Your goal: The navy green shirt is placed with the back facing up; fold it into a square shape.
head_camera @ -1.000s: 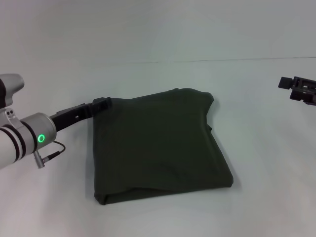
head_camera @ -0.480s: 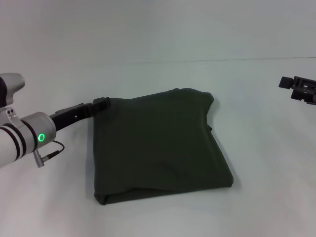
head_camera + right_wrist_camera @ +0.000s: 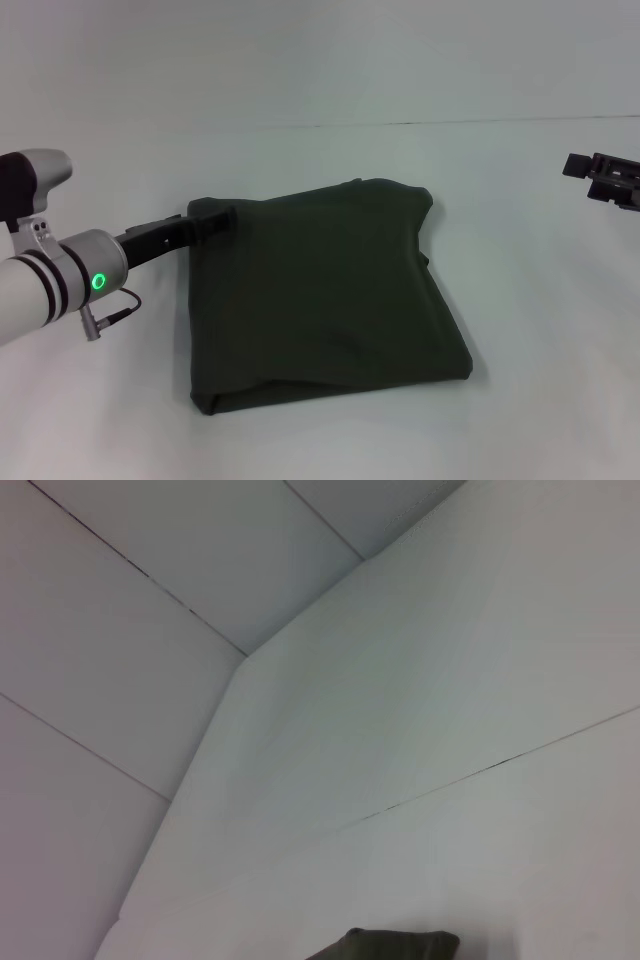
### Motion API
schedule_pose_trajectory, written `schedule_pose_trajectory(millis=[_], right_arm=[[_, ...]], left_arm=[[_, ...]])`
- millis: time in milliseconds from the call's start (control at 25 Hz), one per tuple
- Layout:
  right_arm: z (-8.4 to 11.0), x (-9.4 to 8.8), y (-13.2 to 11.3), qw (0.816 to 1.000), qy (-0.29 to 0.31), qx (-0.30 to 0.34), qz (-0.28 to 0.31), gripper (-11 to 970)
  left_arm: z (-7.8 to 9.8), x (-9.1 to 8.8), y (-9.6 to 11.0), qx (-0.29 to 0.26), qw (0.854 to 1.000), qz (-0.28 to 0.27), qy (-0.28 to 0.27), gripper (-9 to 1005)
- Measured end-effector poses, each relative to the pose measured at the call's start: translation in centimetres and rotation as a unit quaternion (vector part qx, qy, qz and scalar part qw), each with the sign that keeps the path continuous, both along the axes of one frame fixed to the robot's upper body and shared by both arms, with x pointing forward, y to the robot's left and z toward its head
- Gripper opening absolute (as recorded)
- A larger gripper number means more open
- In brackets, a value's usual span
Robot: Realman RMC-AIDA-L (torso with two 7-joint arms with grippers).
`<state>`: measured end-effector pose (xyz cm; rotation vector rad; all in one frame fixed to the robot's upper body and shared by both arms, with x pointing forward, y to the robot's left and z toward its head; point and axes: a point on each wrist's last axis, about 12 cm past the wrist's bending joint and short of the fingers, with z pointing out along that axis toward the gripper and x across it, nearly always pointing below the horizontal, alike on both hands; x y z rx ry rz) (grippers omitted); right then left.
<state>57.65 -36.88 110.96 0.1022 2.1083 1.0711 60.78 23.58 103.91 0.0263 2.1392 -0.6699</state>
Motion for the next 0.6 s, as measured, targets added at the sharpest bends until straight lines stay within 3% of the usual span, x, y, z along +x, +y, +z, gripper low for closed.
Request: schedule_pose_trajectory(millis=[480, 600], right_arm=[[-0.09, -0.06, 0.05, 1.0, 0.001, 0.001, 0.0, 917], [-0.12, -0.1, 0.02, 1.0, 0.001, 0.001, -0.001, 916]], left_arm=[[0.23, 0.22, -0.95, 0.008, 1.0, -0.023, -0.003, 940], [0.24, 0.23, -0.94, 0.009, 1.0, -0.024, -0.003, 885]])
